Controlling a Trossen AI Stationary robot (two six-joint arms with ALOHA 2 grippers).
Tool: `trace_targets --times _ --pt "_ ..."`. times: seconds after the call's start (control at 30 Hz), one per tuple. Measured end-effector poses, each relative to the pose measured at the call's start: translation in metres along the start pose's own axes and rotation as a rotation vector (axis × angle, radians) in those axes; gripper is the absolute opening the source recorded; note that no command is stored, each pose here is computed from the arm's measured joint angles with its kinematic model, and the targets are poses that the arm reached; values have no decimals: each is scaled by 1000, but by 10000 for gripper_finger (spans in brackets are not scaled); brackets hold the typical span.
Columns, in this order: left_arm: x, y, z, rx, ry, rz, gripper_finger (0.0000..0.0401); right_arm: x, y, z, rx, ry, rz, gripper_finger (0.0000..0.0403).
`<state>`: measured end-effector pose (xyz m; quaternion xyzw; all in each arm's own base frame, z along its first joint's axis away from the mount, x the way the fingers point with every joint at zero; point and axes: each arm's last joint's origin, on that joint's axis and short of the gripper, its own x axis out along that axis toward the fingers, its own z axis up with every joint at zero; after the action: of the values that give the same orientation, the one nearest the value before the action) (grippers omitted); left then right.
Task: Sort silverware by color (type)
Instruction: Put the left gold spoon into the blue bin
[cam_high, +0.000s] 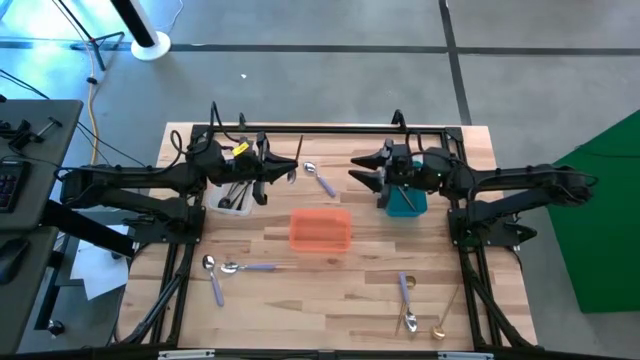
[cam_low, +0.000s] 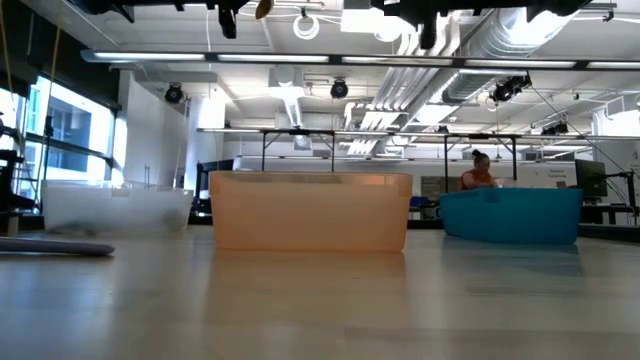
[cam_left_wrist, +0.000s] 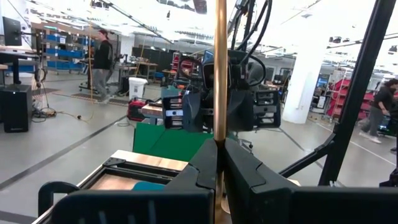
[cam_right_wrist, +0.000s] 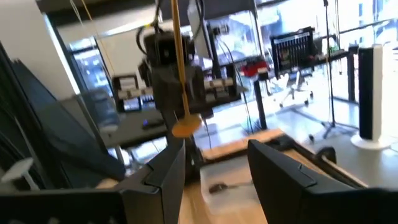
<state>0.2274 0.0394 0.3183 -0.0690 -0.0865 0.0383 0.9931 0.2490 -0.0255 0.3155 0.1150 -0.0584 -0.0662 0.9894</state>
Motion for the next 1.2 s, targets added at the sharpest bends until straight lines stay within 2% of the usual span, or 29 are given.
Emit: trace_targets --times 0.17,0.43,0.7,1.0,1.2 --pt "3 1 -5 -3 22 1 0 16 2 4 -4 -49 10 158" --pt "17 0 -27 -13 108 -7 0 62 7 18 -74 -67 13 158" --pt "22 1 -26 -9 47 -9 0 87 4 18 -62 -22 -4 158" --pt "23 1 -27 0 53 -9 0 112 7 8 -10 38 135 158" --pt "22 1 -25 1 49 -12 0 113 9 14 -19 22 150 158"
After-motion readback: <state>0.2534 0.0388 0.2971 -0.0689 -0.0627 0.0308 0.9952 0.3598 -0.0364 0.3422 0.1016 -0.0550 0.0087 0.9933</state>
